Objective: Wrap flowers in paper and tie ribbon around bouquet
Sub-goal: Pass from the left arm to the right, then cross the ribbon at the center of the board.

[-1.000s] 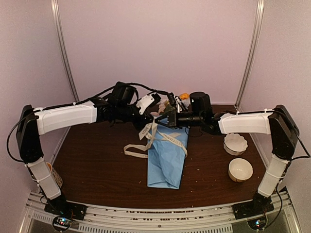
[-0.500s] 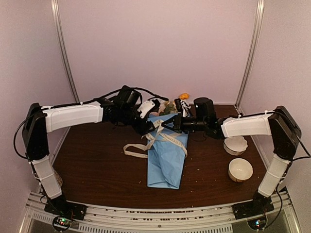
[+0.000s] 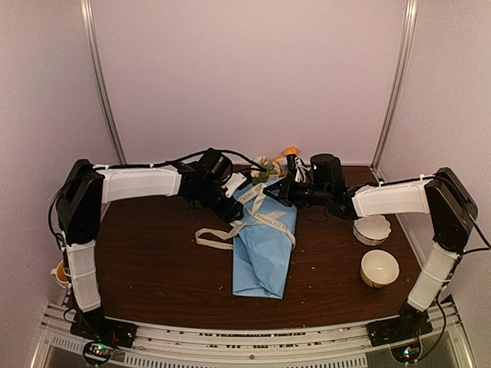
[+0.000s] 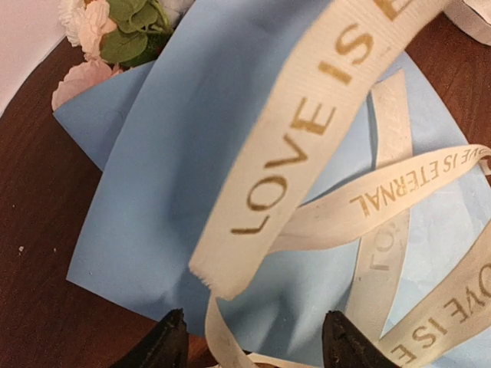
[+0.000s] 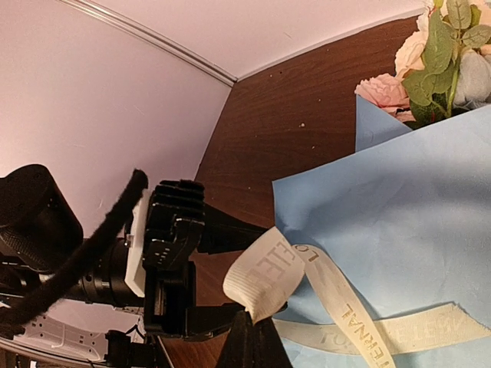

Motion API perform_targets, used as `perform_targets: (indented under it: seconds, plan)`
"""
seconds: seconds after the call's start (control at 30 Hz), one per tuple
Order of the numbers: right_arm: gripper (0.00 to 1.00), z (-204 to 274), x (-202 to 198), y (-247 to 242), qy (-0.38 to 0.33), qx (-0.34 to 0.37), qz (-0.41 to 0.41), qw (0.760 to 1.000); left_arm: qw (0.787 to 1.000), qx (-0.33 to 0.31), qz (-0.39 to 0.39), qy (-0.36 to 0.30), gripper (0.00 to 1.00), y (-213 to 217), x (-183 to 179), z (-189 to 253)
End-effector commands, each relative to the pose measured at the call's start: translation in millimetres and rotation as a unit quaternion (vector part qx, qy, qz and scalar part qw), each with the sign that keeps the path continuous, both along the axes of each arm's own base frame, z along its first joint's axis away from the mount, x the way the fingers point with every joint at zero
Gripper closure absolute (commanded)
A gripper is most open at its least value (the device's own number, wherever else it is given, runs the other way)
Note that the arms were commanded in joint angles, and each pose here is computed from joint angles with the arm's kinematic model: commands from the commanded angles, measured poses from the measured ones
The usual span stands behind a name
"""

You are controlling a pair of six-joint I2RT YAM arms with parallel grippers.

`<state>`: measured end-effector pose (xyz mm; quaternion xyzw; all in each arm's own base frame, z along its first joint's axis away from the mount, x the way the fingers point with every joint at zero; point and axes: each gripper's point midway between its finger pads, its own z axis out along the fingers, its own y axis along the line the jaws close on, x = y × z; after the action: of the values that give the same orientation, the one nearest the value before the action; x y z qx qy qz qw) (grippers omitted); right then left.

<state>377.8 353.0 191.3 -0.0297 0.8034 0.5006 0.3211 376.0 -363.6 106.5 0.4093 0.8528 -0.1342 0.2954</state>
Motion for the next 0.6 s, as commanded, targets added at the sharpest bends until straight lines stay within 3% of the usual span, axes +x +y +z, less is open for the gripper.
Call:
perform_targets:
  seconds: [0.0,0.23,0.57]
  plan:
    - [1.0,5.2,9.4,-7.6,-0.01,-0.004,-0.032,0.999,1.0,0.004,0.017,-0.009,0.38,4.1,7.7,9.0]
    - [1.0,-5.0,23.6,-14.4,-0.002,-0.021,-0.046,0.999,1.0,0.019,0.019,-0.002,0.49,12.9,2.4,-5.9]
    - [1.0,-11.9,25.0,-13.8,0.001,-0.035,-0.039,0.999,0.999,0.022,0.042,0.018,0.44,25.7,13.6,-22.6]
